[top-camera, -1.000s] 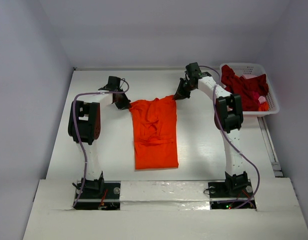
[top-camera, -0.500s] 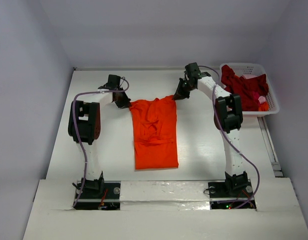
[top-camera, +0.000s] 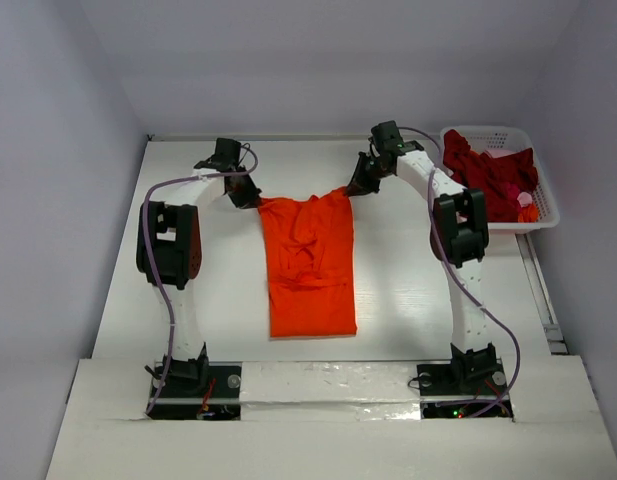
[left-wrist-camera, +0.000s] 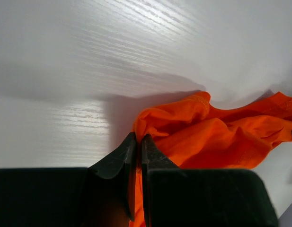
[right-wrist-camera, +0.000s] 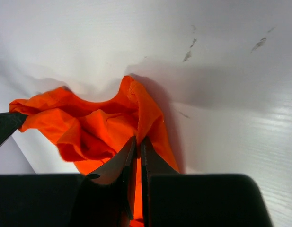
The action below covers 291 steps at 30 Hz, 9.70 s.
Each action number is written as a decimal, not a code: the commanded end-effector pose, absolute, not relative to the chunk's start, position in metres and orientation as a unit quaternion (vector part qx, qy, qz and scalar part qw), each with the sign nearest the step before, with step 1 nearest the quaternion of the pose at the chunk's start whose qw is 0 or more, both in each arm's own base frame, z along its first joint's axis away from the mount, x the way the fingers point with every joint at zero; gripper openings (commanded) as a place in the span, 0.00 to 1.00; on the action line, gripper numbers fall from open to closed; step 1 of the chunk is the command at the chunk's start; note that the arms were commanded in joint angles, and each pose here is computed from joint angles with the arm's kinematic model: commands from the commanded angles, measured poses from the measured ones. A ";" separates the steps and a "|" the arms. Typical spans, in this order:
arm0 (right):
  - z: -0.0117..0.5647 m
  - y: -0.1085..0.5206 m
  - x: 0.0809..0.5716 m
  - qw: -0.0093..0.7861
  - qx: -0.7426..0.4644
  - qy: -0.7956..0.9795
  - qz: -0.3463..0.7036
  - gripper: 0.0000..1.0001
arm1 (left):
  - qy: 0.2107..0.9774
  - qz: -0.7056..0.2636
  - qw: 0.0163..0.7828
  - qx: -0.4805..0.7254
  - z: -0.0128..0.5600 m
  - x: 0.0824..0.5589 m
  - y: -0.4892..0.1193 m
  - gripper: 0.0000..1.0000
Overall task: Fold and stack the t-shirts
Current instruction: Fold the tshirt
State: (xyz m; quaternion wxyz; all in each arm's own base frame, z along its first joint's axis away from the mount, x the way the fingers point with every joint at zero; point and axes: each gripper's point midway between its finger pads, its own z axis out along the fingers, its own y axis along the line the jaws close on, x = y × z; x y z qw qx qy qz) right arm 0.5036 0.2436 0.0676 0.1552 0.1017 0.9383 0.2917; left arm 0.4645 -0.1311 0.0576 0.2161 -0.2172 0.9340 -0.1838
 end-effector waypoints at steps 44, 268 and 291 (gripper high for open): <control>0.150 0.261 0.496 0.201 0.048 0.917 0.341 0.00 | 0.916 -0.194 0.276 -0.219 0.142 0.491 -0.108 0.00; 0.167 0.254 0.226 0.163 -0.041 0.936 0.310 0.14 | 0.893 -0.331 0.171 -0.252 0.178 0.179 -0.134 0.00; 0.148 0.375 0.235 0.103 -0.138 0.928 0.329 0.00 | 0.918 -0.290 0.175 -0.206 0.111 0.263 -0.186 0.00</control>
